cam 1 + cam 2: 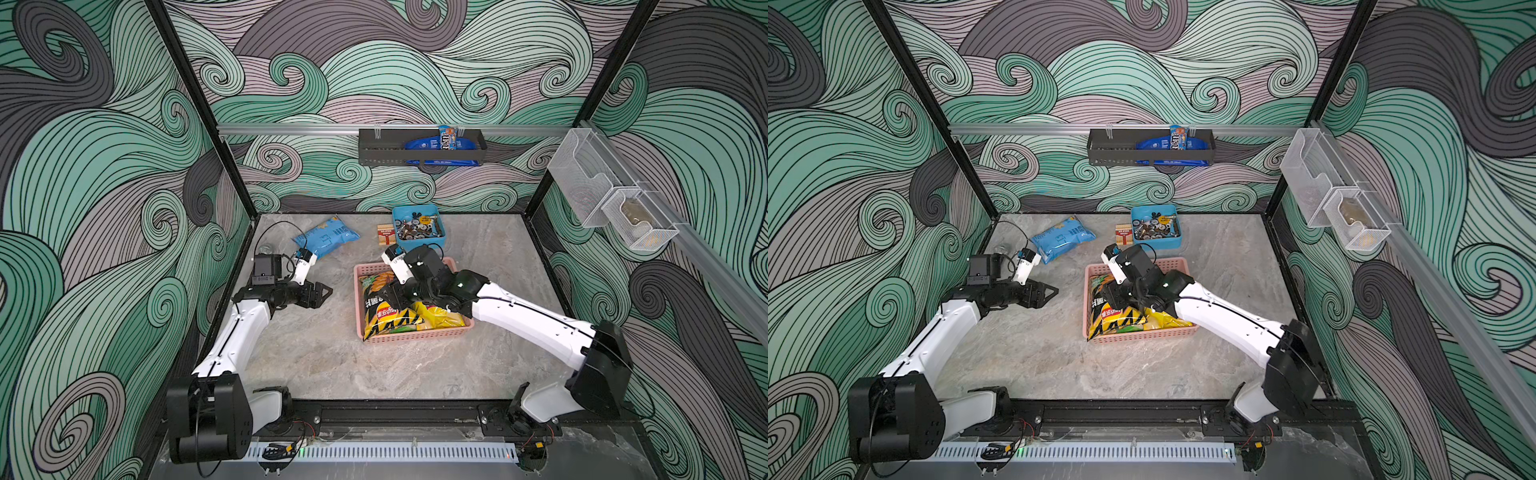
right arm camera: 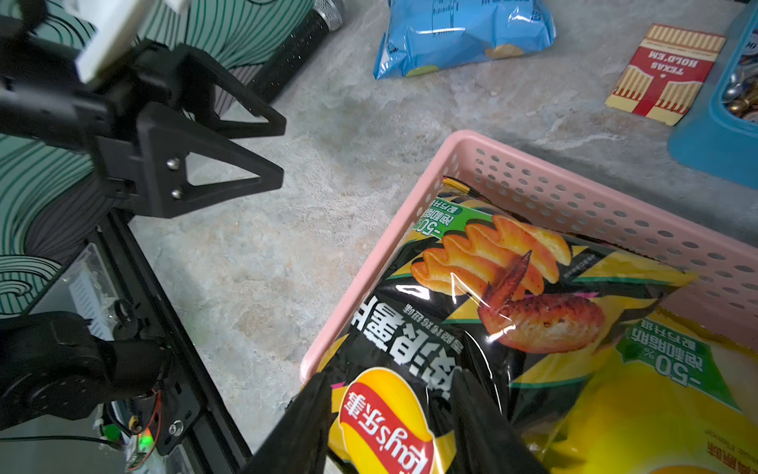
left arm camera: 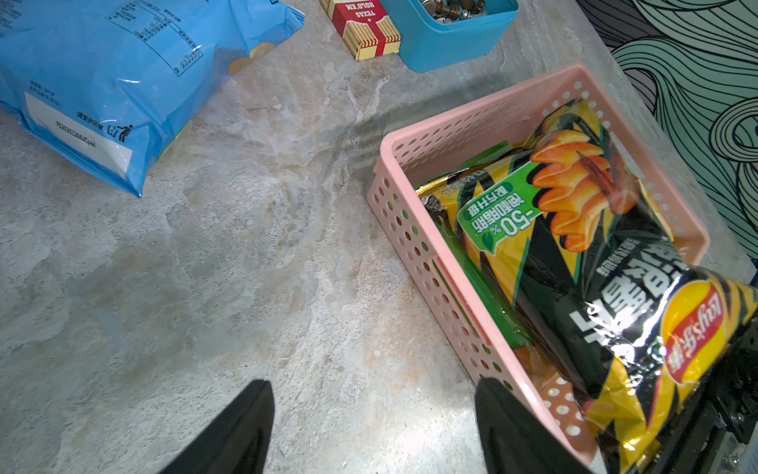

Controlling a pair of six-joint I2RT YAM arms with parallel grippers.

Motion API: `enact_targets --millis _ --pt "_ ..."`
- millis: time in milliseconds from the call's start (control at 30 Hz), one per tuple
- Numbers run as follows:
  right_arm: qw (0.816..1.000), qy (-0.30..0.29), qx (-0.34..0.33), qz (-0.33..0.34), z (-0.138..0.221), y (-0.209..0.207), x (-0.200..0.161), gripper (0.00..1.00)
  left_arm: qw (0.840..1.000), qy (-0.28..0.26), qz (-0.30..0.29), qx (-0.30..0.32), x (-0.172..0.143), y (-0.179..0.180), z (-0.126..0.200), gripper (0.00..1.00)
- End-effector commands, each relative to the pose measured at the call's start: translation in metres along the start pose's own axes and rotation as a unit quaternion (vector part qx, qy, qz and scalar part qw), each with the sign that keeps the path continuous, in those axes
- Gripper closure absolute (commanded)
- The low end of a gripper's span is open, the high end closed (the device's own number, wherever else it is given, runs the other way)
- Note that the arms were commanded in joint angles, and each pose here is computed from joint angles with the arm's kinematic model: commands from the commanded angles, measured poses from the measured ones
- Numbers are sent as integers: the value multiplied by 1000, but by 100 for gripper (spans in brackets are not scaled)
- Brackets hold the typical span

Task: Put the potato chips into the basket
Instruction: Place the potato chip in the basket.

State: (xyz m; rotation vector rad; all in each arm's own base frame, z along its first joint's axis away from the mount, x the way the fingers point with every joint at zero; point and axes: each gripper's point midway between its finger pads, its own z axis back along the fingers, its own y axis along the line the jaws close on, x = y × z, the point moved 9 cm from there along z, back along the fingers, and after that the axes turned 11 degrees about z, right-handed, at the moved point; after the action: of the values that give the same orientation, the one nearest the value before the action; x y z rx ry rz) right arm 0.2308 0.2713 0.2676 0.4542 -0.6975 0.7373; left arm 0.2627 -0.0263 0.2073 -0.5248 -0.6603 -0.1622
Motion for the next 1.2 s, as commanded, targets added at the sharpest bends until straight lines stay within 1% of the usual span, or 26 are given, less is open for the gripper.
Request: enact_targets --millis 0,133,233,300,367,467,533,667,733,767,800,900,1033,1167 --pt "999 37 -9 -20 1 -6 -29 48 1000 -3 3 4 1 2 1 20" --pt "997 62 -6 -36 4 -13 -59 46 1000 -4 3 3 1 2 1 20" --pt "996 80 8 -38 2 -14 -75 43 1000 -4 3 3 1 2 1 20" --pt "995 94 24 -38 -2 -12 -82 43 1000 -3 3 2 1 2 1 20" --pt "994 98 41 -37 -5 -9 -83 43 1000 -4 2 2 1 2 1 20" --pt "994 86 58 -29 -4 -4 -74 44 1000 -3 3 1 1 2 1 20" --pt "995 71 64 -23 -1 -1 -65 44 1000 -3 2 0 1 2 0 20" --pt "996 62 62 -15 1 -1 -57 43 1000 -3 0 0 1 1 1 20" --pt "997 54 52 -11 5 -2 -55 40 1000 -5 -8 1 2 0 3 20" --pt "998 47 47 -9 8 -4 -53 37 1000 -7 -12 3 4 0 4 20" --pt "998 41 39 -12 11 -7 -51 34 1000 -10 -18 4 5 -1 5 20" --pt "999 19 19 -39 23 -25 -44 34 999 -19 -33 17 12 -1 10 20" --pt "994 -3 -7 -107 33 -64 -37 39 997 -33 -48 42 26 2 13 21" --pt "991 9 -44 -129 23 -94 -36 41 996 -47 -50 58 41 5 11 22"
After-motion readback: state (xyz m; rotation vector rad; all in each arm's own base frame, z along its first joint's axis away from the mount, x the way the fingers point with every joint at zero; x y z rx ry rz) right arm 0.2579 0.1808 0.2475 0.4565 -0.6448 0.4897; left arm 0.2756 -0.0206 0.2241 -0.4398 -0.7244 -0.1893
